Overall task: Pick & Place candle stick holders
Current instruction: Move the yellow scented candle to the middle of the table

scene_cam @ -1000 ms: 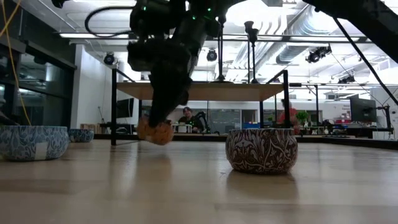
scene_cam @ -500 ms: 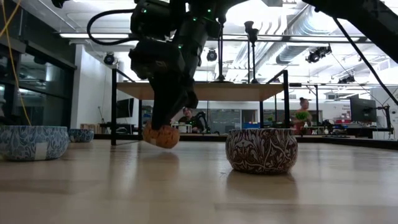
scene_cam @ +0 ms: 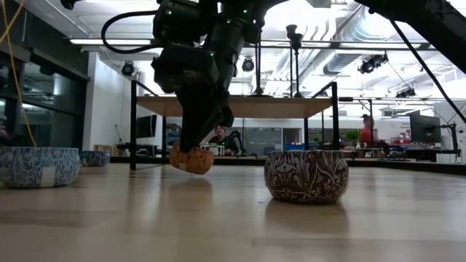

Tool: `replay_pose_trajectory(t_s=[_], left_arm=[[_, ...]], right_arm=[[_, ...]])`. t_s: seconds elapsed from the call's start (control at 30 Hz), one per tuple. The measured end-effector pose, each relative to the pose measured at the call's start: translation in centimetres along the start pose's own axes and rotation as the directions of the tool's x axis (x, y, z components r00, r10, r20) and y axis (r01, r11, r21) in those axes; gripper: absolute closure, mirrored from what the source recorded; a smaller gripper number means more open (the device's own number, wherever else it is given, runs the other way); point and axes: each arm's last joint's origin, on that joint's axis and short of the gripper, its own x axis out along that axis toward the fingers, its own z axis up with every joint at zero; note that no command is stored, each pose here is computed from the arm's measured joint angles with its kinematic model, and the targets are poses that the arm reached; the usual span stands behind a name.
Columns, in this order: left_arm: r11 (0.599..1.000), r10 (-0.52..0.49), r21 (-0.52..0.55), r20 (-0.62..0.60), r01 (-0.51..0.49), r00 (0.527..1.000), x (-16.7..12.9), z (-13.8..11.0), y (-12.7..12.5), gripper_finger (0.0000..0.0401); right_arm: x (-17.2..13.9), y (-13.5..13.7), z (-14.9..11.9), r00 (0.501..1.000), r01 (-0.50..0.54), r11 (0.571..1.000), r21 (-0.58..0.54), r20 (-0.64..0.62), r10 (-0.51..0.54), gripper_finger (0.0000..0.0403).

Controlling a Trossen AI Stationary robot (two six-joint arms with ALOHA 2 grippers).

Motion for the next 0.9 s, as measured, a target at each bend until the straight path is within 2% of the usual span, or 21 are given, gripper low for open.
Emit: replay_pose_trajectory(t_s=[0.77,0.9], left_arm=[[1.0,0.001,0.007,-0.008,-0.001,1.0,0.0,-0.1,0.01,0.019],[1.0,0.001,0.007,-0.008,-0.001,1.0,0.0,-0.1,0.01,0.019]], right_arm=[[0.01,-0.01,-0.01,1.0,-0.003,1.0,-0.001,-0.001,0.003,0.0402],[-0.02,-0.1,0.01,1.0,-0.015,1.0,0.002,-0.003,0.015,0.0384]])
